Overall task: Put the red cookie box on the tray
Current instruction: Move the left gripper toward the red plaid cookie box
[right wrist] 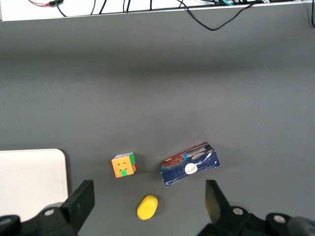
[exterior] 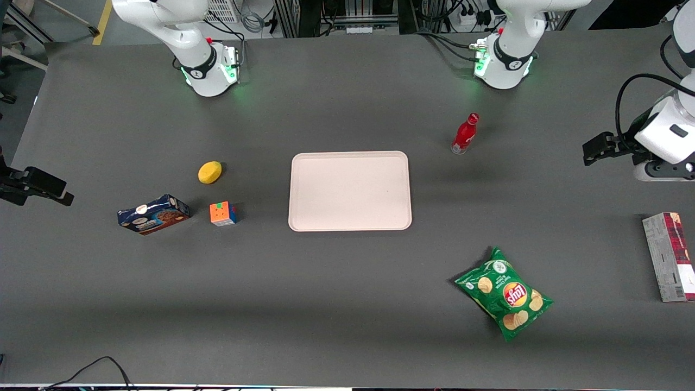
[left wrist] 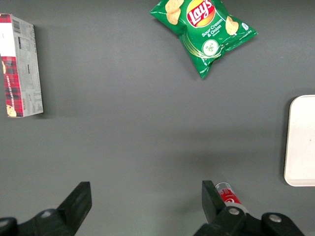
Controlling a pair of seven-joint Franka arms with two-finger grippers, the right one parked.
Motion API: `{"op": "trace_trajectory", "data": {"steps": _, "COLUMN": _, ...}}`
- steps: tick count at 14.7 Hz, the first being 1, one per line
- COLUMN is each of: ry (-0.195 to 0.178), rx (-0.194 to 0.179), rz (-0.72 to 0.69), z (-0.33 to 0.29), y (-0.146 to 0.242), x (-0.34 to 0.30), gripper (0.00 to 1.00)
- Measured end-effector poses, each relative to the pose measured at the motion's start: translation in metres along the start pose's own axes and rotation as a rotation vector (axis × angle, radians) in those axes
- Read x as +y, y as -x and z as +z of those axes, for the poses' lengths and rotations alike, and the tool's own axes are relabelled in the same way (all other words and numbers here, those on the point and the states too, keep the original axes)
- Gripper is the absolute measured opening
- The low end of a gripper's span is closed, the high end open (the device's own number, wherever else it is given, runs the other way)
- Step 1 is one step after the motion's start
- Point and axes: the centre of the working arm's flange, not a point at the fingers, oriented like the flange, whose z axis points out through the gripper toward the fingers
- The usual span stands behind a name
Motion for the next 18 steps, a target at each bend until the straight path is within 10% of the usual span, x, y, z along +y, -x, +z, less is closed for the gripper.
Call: {"op": "trace_trajectory", "data": {"steps": 18, "ry": -0.001, "rx": -0.025, "rz": 0.002, "z": 0.0036, "y": 0.0009, "x": 0.0011, "gripper": 1.00}}
